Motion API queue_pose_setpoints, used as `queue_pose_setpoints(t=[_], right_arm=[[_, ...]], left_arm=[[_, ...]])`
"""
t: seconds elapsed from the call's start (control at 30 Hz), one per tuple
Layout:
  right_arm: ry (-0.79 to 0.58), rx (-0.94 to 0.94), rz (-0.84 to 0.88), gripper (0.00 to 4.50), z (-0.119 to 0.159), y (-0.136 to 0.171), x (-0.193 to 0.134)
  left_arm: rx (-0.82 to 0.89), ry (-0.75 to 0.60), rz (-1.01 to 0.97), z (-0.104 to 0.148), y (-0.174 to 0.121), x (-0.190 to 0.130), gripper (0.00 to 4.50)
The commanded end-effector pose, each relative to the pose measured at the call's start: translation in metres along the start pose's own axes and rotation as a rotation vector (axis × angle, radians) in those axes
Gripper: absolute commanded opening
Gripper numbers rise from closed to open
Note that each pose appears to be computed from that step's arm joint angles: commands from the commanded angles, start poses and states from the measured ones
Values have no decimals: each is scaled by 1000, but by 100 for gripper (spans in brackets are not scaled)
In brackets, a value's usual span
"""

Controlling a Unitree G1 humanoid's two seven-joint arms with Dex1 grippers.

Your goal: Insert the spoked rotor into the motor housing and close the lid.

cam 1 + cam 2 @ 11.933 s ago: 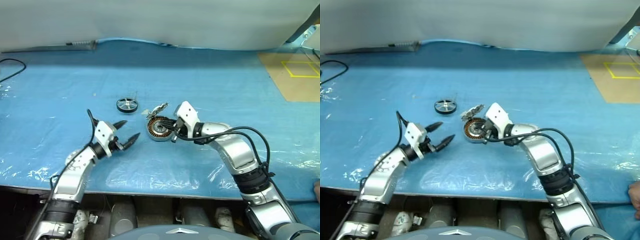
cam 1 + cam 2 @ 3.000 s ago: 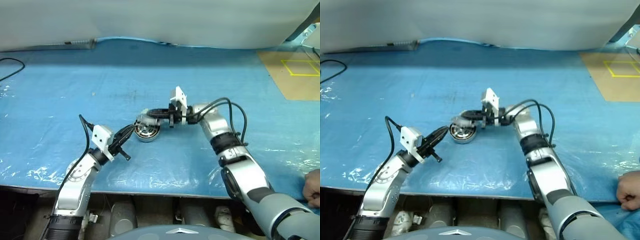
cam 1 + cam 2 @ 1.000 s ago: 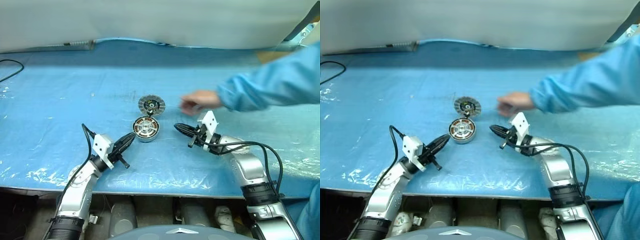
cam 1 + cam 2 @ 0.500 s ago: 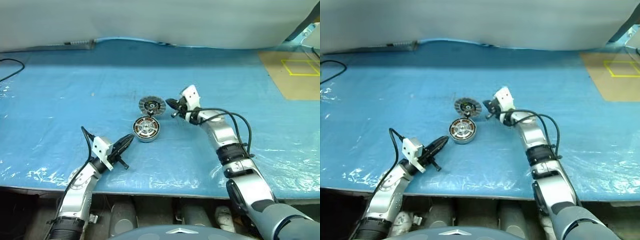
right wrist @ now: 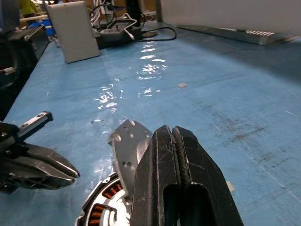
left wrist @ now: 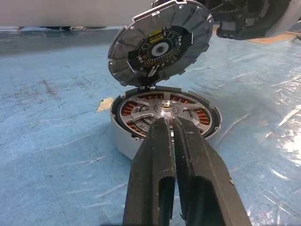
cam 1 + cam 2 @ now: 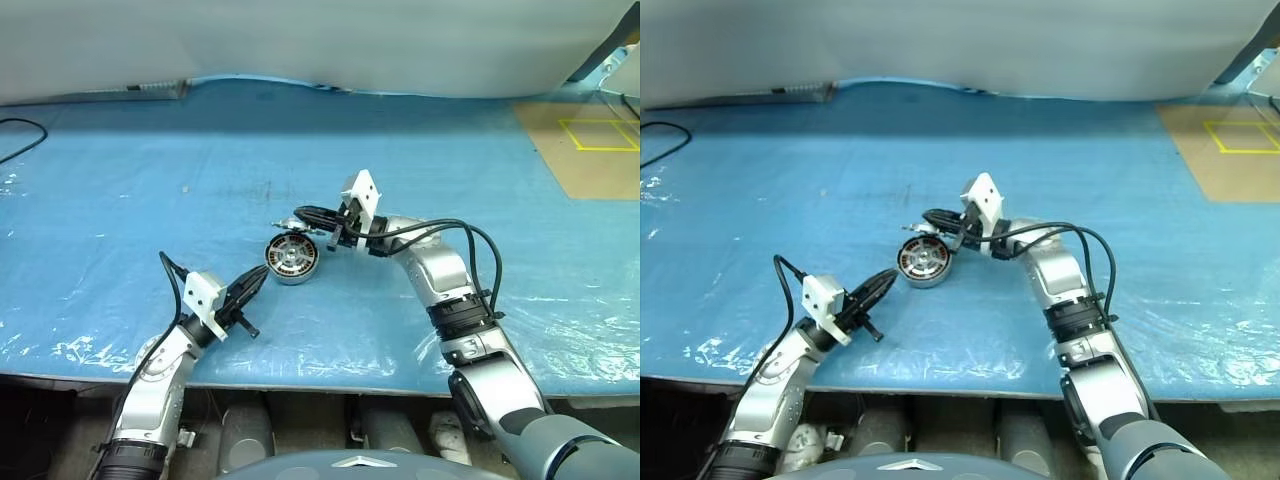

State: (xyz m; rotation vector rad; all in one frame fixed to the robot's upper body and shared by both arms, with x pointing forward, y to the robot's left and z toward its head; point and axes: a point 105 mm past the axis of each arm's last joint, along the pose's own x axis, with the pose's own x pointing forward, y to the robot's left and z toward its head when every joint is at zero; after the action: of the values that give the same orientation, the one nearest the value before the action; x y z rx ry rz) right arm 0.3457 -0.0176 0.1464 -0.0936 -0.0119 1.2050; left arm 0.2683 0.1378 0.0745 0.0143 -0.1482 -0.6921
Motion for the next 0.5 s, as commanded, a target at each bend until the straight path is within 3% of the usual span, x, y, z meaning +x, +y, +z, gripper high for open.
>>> queue_pose_setpoints(t=[0.03,0.5], right_arm=[[-33,-10,46,0,9,12,4],[115,-19,25,0,-49,44,16]], left_arm=[[24,-28,-8,11,-2,0,22],[18,-15,14,11,0,-4,22]])
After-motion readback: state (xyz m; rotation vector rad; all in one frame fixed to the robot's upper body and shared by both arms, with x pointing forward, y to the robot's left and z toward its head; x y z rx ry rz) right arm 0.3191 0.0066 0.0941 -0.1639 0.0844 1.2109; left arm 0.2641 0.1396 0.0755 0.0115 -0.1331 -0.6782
